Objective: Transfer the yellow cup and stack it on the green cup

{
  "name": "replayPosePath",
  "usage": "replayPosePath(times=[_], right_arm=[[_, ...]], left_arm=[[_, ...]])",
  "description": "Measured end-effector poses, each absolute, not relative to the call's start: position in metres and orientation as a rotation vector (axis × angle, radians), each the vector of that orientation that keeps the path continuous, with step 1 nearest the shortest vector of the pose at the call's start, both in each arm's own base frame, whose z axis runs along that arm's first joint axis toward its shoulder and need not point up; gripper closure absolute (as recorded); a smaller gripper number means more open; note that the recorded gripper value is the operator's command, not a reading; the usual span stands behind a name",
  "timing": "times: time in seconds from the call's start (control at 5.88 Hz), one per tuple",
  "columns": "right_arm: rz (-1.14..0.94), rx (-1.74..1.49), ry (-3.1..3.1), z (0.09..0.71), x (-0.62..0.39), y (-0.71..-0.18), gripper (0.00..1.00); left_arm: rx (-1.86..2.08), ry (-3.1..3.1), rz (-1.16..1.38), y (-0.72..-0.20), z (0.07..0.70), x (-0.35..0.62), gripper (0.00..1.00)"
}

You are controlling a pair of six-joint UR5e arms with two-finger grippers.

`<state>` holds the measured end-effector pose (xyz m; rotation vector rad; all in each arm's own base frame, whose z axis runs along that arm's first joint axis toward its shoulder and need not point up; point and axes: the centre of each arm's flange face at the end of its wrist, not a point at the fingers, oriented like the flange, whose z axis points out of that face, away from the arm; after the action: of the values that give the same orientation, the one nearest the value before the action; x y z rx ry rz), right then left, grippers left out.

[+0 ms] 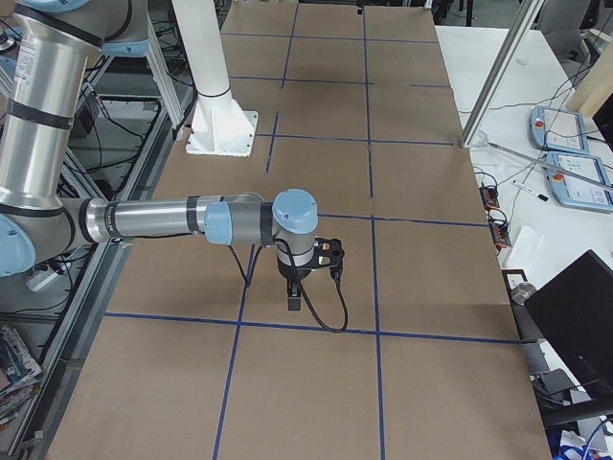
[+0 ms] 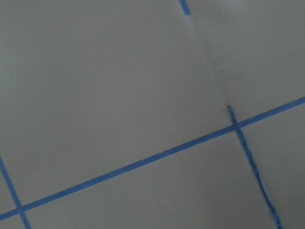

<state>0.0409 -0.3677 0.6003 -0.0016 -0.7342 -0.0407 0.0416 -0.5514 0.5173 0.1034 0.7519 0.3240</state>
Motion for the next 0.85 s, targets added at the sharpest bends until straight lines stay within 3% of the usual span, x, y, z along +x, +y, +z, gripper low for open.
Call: replayPosePath(times=[0.51, 0.85], right_arm=[[-0.021, -0.012, -0.734, 0.602, 0.041, -0.368, 0.00], [-0.020, -0.014, -0.734, 0.603, 0.041, -0.367, 0.00]], left_arm=[[0.023, 0.817, 0.184, -0.457, 0.618, -0.049, 0.00], [-0.014, 0.810, 0.156, -0.435, 0.641, -0.057, 0.00]])
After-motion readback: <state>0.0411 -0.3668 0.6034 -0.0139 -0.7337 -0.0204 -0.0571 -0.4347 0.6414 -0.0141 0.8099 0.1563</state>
